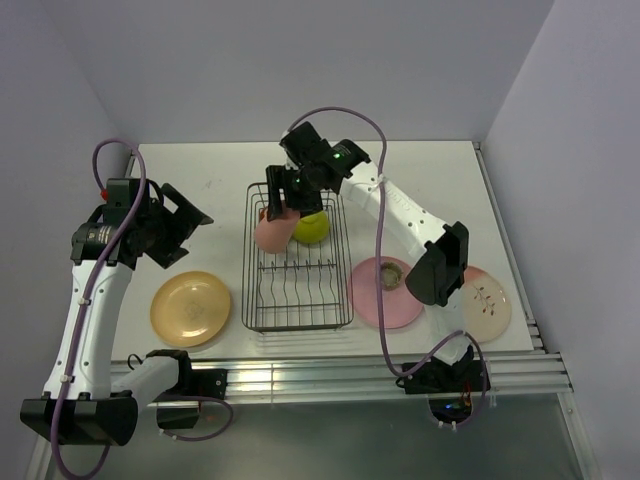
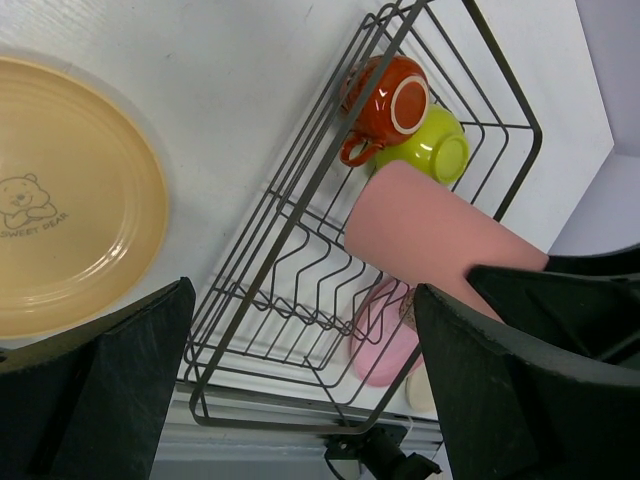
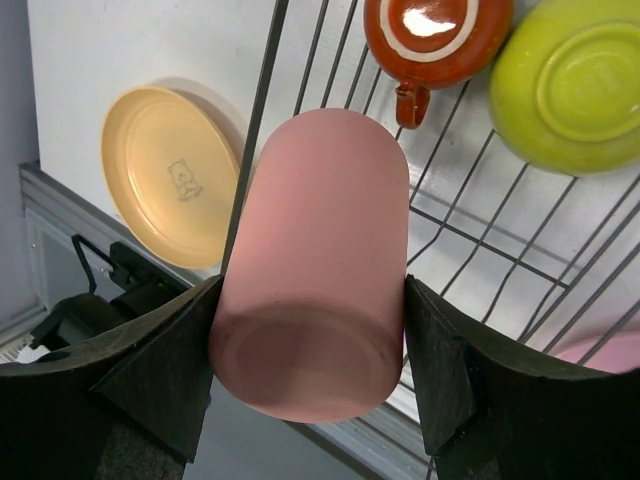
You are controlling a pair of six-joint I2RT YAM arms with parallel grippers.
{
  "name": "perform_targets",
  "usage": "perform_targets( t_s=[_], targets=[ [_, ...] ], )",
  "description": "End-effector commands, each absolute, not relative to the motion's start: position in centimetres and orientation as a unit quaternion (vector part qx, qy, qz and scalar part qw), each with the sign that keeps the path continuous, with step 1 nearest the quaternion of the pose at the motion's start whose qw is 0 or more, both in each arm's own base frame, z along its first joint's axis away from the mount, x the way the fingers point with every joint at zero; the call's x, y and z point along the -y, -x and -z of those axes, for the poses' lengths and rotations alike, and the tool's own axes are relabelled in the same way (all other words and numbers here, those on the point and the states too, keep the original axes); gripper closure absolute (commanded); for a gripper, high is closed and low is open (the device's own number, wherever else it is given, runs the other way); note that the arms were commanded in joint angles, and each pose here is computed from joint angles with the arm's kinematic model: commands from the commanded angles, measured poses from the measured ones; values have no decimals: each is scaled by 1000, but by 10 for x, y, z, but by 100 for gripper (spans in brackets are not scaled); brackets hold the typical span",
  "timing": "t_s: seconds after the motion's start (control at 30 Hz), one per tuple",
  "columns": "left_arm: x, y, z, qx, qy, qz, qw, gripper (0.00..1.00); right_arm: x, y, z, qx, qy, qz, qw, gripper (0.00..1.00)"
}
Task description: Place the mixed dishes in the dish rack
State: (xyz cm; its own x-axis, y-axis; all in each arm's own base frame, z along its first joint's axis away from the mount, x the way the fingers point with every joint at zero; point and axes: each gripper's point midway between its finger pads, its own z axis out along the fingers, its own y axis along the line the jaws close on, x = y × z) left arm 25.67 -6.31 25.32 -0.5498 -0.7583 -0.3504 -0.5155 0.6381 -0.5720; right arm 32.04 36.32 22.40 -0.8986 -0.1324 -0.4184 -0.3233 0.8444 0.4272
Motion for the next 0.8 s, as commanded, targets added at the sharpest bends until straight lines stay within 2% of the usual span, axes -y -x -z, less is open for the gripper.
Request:
perform_targets(
  t_s=[0.0, 0.6, 0.77],
  targets=[
    [68, -257, -258, -859, 353, 220, 297, 3, -379, -327, -220, -935, 138, -254, 205, 100],
    [71, -257, -258, -864, 343, 223, 293, 3, -398, -346, -158, -945, 158, -200, 205, 100],
    [72, -256, -255, -866, 343, 224, 287, 3, -381, -361, -152, -950, 151, -140, 235, 100]
  ],
)
